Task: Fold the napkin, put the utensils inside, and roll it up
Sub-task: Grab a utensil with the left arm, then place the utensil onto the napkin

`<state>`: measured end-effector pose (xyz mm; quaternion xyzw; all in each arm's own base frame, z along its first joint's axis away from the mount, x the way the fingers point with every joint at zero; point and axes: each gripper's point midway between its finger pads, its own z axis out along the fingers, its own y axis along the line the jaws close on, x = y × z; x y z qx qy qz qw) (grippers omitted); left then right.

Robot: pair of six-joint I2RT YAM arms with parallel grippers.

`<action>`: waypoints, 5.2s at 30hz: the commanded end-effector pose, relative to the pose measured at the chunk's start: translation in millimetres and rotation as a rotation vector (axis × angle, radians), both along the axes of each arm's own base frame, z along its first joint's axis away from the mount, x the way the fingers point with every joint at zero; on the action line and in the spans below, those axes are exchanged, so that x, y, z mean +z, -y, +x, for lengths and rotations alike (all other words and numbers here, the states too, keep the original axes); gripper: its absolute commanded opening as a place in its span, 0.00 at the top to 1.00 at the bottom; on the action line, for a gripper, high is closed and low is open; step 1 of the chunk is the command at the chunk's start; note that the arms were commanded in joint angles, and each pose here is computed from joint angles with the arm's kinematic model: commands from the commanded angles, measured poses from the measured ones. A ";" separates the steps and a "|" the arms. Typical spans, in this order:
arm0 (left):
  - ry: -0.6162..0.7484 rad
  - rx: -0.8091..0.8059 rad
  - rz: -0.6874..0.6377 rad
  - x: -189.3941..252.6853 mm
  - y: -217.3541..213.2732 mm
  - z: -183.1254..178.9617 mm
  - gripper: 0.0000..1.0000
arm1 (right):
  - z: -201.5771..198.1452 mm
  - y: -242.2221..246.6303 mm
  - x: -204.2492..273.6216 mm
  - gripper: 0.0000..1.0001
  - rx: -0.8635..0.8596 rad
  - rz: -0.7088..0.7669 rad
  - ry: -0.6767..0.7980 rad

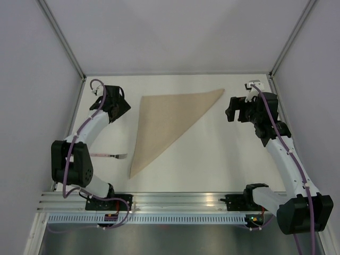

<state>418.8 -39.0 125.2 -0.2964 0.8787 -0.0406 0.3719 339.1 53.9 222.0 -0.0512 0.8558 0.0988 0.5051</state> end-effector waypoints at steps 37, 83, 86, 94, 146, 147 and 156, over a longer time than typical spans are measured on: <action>-0.345 0.859 -0.004 -107.5 -77.8 -203.2 0.38 | -14.4 -25.9 -5.1 0.02 0.102 0.066 -0.037; -0.018 -1.485 0.200 -18.9 251.3 -49.8 0.98 | 0.2 -5.9 -13.2 0.02 0.015 -0.016 -0.026; -0.015 -1.510 0.203 -31.5 264.0 -51.0 0.98 | 0.9 -5.6 -16.5 0.02 0.016 -0.022 -0.035; -0.058 -1.457 0.157 -54.8 281.5 -46.5 0.98 | 1.0 -6.1 -18.7 0.02 0.018 -0.023 -0.041; -0.084 -1.354 0.179 -73.7 293.9 -47.2 0.51 | 1.9 -7.9 -24.1 0.02 0.028 -0.024 -0.061; -0.070 -1.350 0.183 -67.5 294.1 -45.7 0.50 | 1.7 -8.9 -24.0 0.02 0.034 -0.021 -0.061; 0.246 -1.121 0.172 92.5 266.9 -31.0 0.41 | -8.6 -42.3 -18.3 0.02 0.201 -0.025 -0.054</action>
